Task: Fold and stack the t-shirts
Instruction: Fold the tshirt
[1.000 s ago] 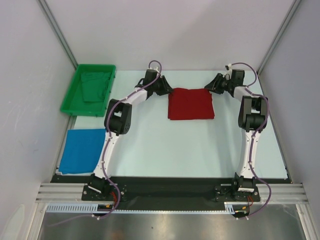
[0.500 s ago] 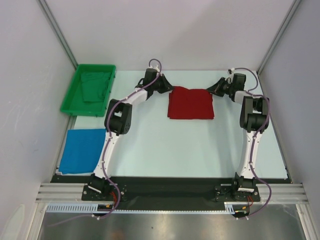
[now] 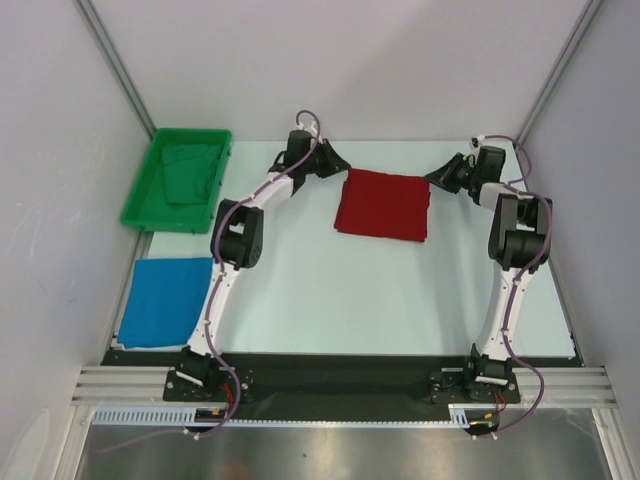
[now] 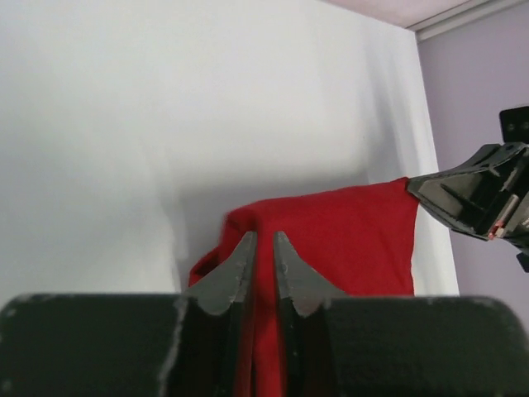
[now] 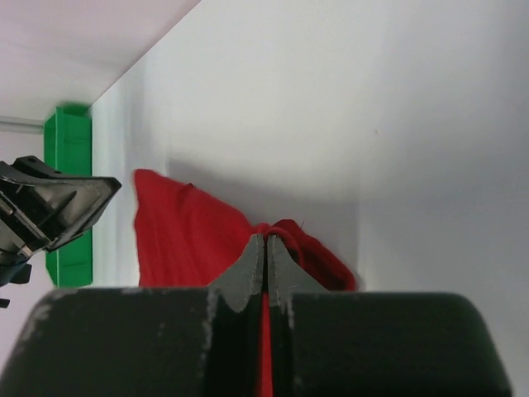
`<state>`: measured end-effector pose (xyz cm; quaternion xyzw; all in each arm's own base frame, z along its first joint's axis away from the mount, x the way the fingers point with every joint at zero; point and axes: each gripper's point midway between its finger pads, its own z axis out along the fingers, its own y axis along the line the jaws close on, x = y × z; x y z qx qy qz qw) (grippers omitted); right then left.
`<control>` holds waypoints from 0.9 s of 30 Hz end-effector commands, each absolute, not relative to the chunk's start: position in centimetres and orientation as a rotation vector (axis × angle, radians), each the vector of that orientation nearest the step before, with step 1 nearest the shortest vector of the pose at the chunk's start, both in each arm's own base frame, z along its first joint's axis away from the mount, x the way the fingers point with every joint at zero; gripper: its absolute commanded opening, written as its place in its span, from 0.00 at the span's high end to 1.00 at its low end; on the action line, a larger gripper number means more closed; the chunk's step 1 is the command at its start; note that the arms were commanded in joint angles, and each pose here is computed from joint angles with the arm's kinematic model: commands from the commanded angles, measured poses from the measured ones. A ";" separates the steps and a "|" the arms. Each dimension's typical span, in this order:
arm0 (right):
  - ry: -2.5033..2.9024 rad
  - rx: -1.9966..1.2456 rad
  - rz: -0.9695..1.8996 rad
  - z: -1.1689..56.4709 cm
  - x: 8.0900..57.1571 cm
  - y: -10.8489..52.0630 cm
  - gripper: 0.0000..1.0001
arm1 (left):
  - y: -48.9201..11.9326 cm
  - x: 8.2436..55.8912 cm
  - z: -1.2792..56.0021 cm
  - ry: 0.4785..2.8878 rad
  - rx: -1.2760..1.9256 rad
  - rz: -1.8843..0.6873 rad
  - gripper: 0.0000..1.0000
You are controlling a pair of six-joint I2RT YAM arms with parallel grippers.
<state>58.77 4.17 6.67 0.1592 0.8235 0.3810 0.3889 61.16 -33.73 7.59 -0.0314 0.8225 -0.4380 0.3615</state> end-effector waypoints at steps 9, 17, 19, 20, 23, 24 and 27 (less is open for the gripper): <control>2.089 0.406 0.885 7.0 61.2 1.8 0.70 | -31.7 62.0 13.0 2.024 0.000 -1.156 0.64; 2.157 0.401 0.643 9.8 56.3 -0.2 0.59 | -32.8 56.4 12.4 2.073 0.140 -1.226 0.59; 2.171 0.397 0.655 9.3 54.7 0.7 0.59 | -33.6 55.0 13.1 2.034 0.170 -1.261 0.61; 2.154 0.384 0.665 10.4 54.3 1.2 0.59 | -34.1 54.5 13.2 2.029 0.172 -1.272 0.61; 2.127 0.365 0.684 11.4 53.5 2.4 0.60 | -36.2 53.0 13.7 2.014 0.189 -1.306 0.63; 2.128 0.355 0.697 11.6 53.2 2.9 0.60 | -36.3 52.9 14.1 2.005 0.184 -1.308 0.64; 2.188 0.249 0.623 12.3 51.2 5.7 0.57 | -34.3 51.9 13.6 2.047 0.083 -1.208 0.65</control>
